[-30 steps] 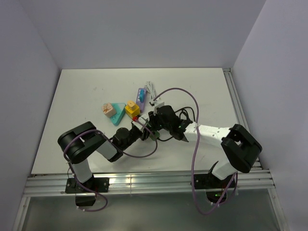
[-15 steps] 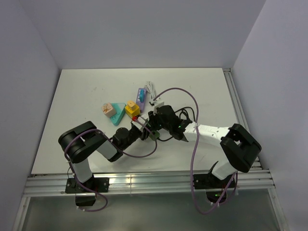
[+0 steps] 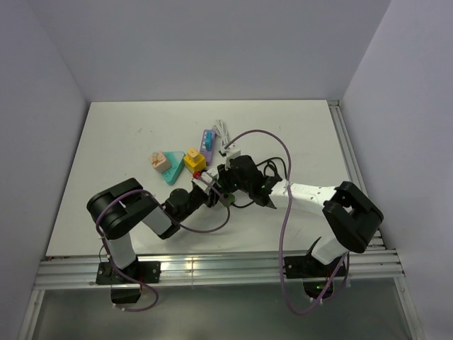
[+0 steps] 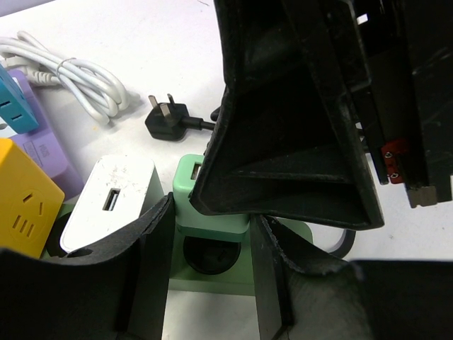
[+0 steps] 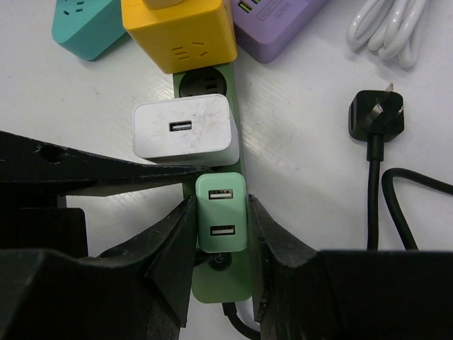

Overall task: Insert the plug
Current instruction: Insert the plug into the socket.

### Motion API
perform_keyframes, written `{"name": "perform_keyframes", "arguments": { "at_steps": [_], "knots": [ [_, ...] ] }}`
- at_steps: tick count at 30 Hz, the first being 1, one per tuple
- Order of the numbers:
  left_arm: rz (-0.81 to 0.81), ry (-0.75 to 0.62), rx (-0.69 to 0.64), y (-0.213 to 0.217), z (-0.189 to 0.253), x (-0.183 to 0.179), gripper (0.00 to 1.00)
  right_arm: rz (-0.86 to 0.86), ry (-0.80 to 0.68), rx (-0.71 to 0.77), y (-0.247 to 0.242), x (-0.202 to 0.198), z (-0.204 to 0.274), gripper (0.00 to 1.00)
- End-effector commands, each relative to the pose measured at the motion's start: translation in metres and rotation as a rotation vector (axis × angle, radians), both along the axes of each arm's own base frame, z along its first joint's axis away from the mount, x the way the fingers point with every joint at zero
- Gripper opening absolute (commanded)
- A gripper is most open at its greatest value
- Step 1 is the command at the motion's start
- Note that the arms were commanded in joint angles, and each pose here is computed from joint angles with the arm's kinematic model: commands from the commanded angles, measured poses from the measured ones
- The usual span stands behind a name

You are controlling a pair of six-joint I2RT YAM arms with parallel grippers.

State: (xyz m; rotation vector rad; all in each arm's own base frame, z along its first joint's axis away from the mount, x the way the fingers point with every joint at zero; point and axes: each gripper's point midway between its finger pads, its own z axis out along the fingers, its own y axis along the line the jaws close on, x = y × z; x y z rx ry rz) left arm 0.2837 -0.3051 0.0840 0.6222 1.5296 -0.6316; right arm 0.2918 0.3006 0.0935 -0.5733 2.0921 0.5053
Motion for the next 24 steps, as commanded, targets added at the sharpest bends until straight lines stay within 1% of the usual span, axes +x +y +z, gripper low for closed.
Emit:
{"name": "perform_keyframes", "arguments": {
  "at_steps": [1, 9, 15, 18, 19, 21, 22, 24],
  "knots": [
    [0.052, -0.186, -0.264, 0.005, 0.075, 0.014, 0.0, 0.123, -0.005, 0.138, 0.042, -0.019, 0.031, 0.0],
    [0.068, -0.185, -0.256, 0.008, 0.071, 0.015, 0.0, 0.114, -0.001, 0.116, 0.042, -0.018, 0.026, 0.0],
    [0.072, -0.174, -0.232, 0.011, 0.06, 0.014, 0.0, 0.104, 0.011, 0.128, 0.046, -0.019, 0.029, 0.0],
    [0.08, -0.182, -0.235, 0.015, 0.058, 0.012, 0.0, 0.069, 0.0, 0.13, 0.045, -0.013, 0.041, 0.08],
    [0.08, -0.183, -0.236, 0.016, 0.058, 0.012, 0.0, 0.054, -0.006, 0.127, 0.044, -0.009, 0.048, 0.17],
    [0.079, -0.178, -0.231, 0.016, 0.055, 0.011, 0.0, 0.049, -0.023, 0.141, 0.045, -0.007, 0.06, 0.23],
    [0.079, -0.175, -0.227, 0.016, 0.054, 0.011, 0.0, 0.049, -0.033, 0.149, 0.046, -0.007, 0.067, 0.31],
    [0.074, -0.175, -0.229, 0.016, 0.054, 0.01, 0.0, 0.037, -0.049, 0.158, 0.044, -0.005, 0.076, 0.37]
  ]
}}
